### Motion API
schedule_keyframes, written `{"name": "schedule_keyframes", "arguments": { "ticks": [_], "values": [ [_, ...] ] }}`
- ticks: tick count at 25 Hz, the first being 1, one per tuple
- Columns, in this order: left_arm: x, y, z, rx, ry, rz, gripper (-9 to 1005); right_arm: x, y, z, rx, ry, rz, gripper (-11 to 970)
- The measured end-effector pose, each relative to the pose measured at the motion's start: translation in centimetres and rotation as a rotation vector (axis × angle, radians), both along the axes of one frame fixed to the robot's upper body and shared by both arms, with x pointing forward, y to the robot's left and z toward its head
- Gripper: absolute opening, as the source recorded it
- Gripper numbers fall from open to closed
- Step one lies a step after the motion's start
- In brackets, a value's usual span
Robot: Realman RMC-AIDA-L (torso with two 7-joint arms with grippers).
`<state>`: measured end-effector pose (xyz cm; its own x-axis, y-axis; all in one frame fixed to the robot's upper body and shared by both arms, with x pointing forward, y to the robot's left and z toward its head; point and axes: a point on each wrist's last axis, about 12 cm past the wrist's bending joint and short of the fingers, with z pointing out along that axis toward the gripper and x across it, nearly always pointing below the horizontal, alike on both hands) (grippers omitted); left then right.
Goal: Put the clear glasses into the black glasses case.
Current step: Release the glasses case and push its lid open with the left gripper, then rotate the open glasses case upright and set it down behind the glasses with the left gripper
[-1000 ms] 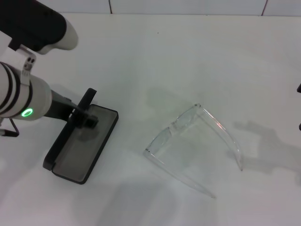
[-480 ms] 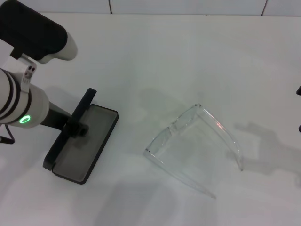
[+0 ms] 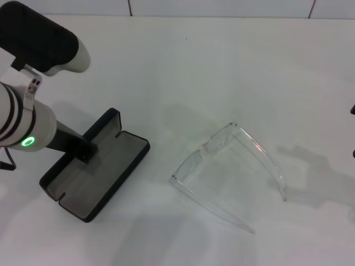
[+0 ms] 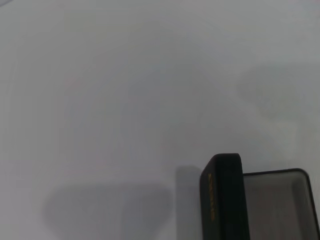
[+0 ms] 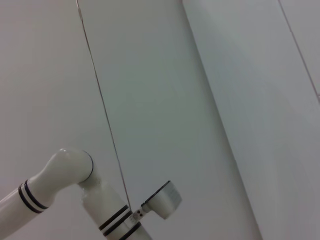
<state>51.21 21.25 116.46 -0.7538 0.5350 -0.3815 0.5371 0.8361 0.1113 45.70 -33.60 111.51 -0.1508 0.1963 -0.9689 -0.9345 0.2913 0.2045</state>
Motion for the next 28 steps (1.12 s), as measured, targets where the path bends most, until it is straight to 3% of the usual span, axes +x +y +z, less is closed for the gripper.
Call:
{"name": "schedule_keyframes", "arguments": {
  "ticks": [6, 13, 19, 28],
  "values": [
    [0.0, -0.2, 0.3, -0.001, -0.020, -0.018, 222, -0.4, -0.2, -0.2, 0.006, -0.002, -0.008, 854],
    [0.3, -1.3, 2.9, -0.017, -0.166, -0.106, 210, -0.6, -0.2, -0.3, 0.011, 0.000, -0.010, 853],
    [0.9, -3.4, 4.1, 0.004, -0.319, -0.284, 209, -1.8, -0.6, -0.2, 0.031, -0.027, 0.028, 853],
    [2.5, -7.9, 3.5, 0.058, -0.554, -0.587, 207, -4.0, -0.9, -1.2, 0.018, 0.017, 0.092, 853]
  ]
}}
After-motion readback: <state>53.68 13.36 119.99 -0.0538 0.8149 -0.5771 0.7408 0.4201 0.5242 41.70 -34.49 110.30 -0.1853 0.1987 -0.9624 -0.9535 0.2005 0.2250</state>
